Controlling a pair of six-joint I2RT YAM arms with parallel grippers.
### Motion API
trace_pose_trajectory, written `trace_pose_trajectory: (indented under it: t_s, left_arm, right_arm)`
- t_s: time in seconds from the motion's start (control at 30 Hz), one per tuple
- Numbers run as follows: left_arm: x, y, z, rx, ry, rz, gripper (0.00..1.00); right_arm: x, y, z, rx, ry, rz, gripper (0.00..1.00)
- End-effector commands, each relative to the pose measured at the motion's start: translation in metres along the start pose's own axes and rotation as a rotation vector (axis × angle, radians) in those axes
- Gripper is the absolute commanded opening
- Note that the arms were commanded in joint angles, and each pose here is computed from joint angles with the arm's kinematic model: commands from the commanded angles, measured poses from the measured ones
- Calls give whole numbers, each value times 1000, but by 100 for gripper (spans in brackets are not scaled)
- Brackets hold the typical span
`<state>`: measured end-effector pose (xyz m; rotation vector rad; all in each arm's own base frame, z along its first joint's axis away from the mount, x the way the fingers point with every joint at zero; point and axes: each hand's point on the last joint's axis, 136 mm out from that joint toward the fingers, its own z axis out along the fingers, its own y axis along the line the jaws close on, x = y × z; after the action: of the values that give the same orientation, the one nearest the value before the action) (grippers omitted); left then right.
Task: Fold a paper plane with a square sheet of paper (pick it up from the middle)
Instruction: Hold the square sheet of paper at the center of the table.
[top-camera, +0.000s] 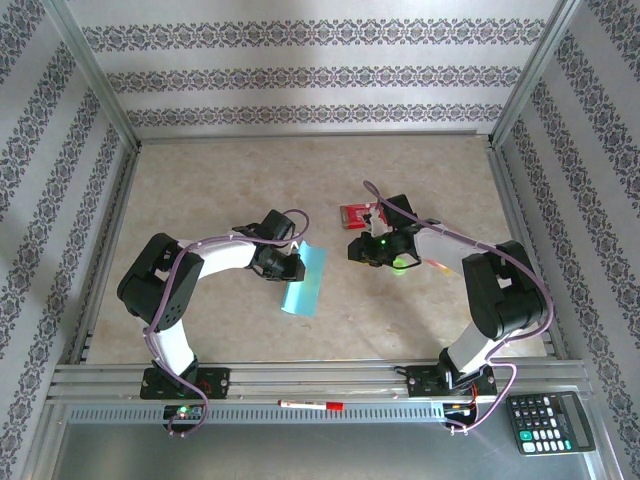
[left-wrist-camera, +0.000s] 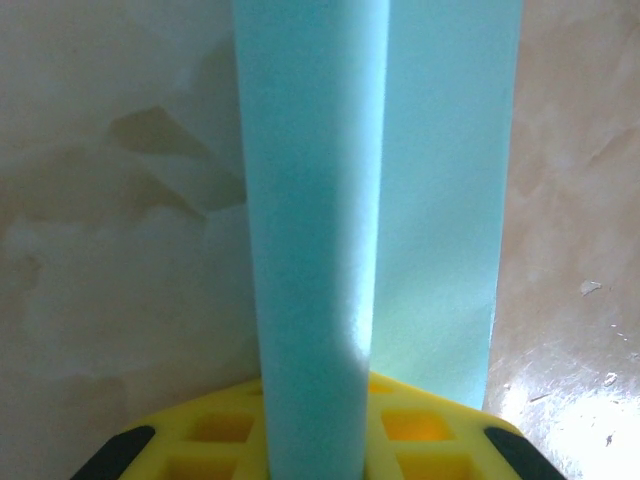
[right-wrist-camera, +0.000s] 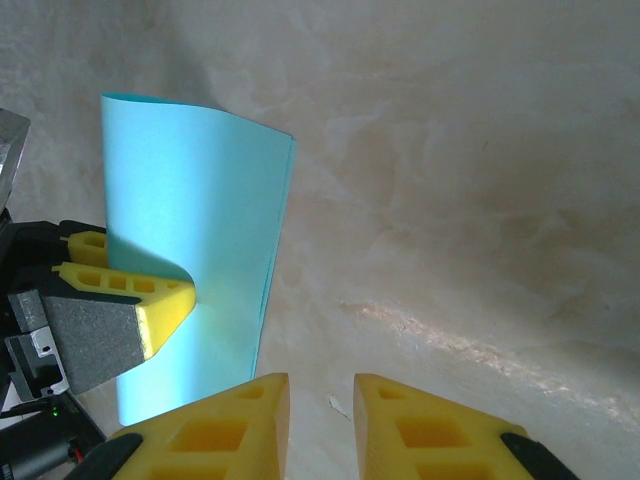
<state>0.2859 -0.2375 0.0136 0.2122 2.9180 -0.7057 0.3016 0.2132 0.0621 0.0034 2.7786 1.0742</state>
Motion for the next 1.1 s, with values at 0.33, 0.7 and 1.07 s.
trace_pose_trajectory:
  t_s: [0.33, 0.7, 1.07]
  left_arm:
    - [51, 64, 15, -260, 170, -56, 19]
    - [55, 68, 20, -263, 182, -58, 21]
    - [56, 69, 20, -267, 184, -57, 21]
  right_arm:
    - [-4, 15, 3, -28, 23, -29, 24]
    - [7, 43, 25, -102, 63, -24, 22]
    - [8, 60, 49, -131, 68, -1, 18]
